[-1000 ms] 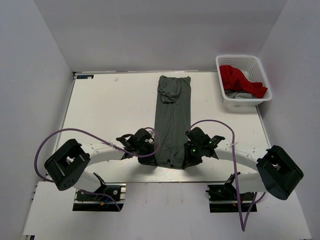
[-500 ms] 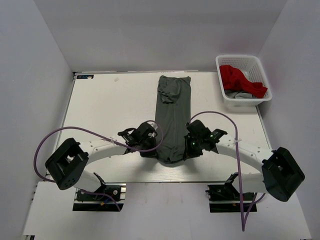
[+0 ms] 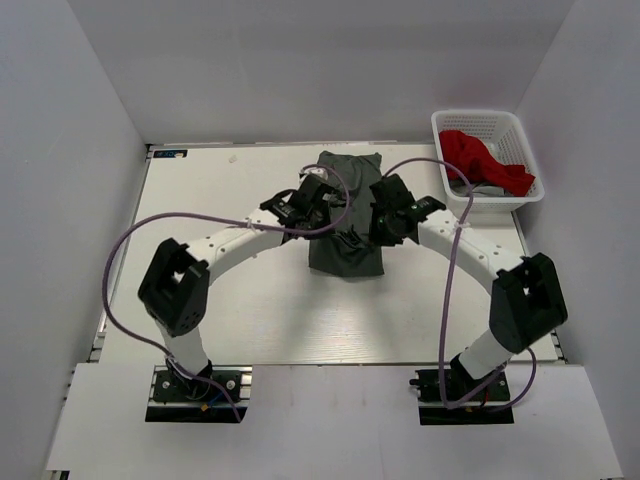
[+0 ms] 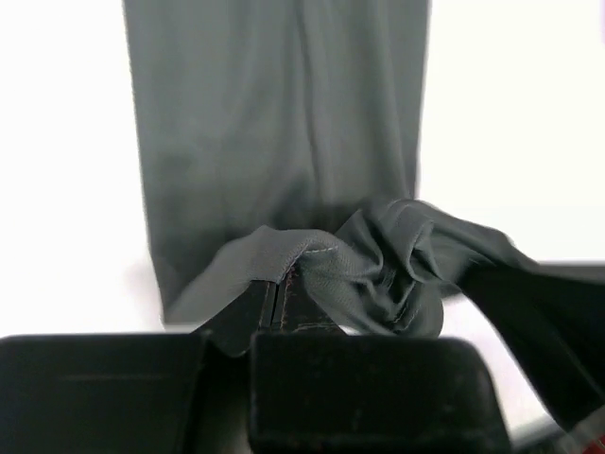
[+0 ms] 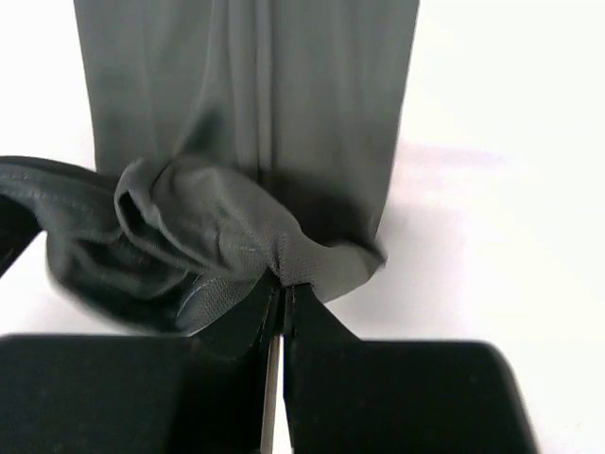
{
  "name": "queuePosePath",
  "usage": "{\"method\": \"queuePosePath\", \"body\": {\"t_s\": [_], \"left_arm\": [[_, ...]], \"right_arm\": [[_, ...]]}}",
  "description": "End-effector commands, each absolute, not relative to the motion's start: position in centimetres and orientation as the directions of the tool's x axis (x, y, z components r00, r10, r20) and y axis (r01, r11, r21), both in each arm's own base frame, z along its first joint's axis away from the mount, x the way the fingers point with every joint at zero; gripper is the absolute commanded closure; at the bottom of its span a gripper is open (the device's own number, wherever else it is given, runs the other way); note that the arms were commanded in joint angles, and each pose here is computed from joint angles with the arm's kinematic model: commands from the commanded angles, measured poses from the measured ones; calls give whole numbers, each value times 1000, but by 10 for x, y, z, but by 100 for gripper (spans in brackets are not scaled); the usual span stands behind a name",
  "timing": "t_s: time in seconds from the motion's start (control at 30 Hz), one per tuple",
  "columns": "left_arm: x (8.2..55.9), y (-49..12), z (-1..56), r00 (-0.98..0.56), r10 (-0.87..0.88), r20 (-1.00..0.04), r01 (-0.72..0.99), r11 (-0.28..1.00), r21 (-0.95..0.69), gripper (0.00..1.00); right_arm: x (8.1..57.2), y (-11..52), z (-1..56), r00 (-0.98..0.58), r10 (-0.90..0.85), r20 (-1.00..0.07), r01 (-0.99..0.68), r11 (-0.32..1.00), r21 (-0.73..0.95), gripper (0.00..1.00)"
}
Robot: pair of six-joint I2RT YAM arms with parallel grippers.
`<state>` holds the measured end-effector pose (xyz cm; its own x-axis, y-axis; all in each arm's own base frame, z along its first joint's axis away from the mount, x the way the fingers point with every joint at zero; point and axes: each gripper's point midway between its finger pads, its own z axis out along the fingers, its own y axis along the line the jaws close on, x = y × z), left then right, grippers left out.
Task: Fold and stack the t-shirts
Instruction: Fold the folded rectangular tshirt in 1/3 of the way
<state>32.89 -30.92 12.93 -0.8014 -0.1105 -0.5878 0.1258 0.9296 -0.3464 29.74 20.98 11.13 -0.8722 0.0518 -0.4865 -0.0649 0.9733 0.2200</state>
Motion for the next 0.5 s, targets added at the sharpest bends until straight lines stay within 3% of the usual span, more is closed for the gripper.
{"method": "queuePosePath", "body": {"t_s": [0.0, 0.47], "left_arm": [[366, -287, 129, -787, -131, -603, 47, 962, -270, 100], [438, -307, 124, -765, -105, -635, 146, 932, -331, 100]], "right_arm": [[344, 205, 143, -805, 81, -588, -43, 980, 194, 100], [417, 214, 127, -827, 76, -558, -79, 965, 248, 100]]}}
